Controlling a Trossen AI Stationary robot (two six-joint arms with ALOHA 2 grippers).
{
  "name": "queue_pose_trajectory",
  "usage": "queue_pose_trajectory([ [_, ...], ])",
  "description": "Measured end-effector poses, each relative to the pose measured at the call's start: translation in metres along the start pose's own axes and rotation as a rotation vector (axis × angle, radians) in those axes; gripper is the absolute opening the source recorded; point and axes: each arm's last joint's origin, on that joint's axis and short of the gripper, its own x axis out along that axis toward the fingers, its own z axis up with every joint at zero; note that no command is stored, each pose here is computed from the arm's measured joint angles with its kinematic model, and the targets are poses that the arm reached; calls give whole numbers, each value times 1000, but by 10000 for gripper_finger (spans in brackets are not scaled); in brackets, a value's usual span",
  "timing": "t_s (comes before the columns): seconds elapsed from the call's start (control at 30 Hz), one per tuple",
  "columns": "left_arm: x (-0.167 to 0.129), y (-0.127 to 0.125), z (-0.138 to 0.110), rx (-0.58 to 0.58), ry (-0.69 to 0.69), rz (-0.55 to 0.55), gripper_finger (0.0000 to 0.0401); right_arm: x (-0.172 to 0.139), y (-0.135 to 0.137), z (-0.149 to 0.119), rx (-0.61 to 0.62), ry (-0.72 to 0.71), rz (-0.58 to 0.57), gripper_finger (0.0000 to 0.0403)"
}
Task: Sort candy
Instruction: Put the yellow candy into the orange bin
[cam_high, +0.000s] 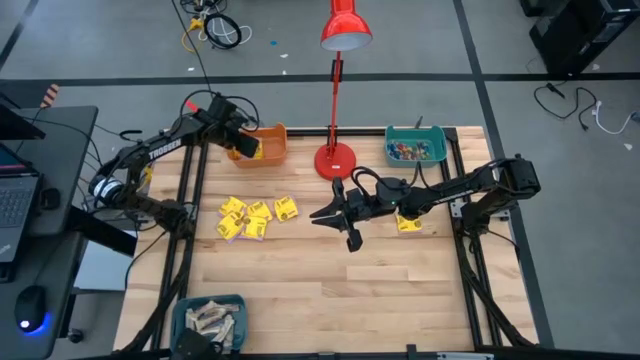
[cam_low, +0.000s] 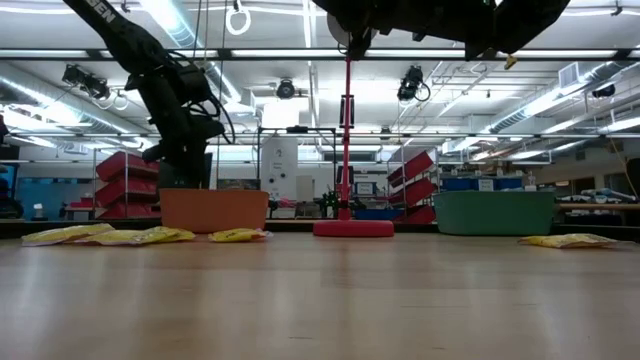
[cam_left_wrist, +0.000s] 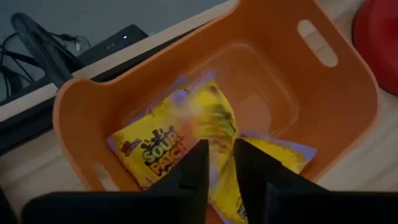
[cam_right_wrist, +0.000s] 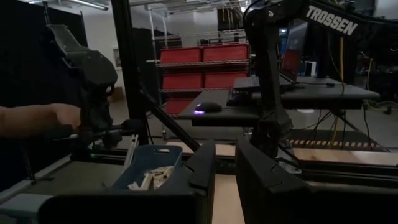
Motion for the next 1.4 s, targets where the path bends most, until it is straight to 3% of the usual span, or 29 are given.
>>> queue_pose_trajectory([
  [0.33,-6,-1,0,62,0,7,136,0,-2,-7,33,63,-40,49],
  [0.47,-27,-7,6,106,-27,-75,137,-5,-5,-15,54,190,-169,49],
  [0.7,-77,-29,3,190,-187,-200,137,-26,-10,-24,113,430,-494,49],
  [0.9,-122,-59,-17,260,-341,-335,137,-51,-9,-27,357,565,-724,49],
  [1.13,-163,-88,-45,351,-465,-517,137,-86,-3,-40,598,818,-954,49],
  [1.4,-183,-108,-65,426,-511,-604,137,-109,7,-52,787,1038,-1108,50],
])
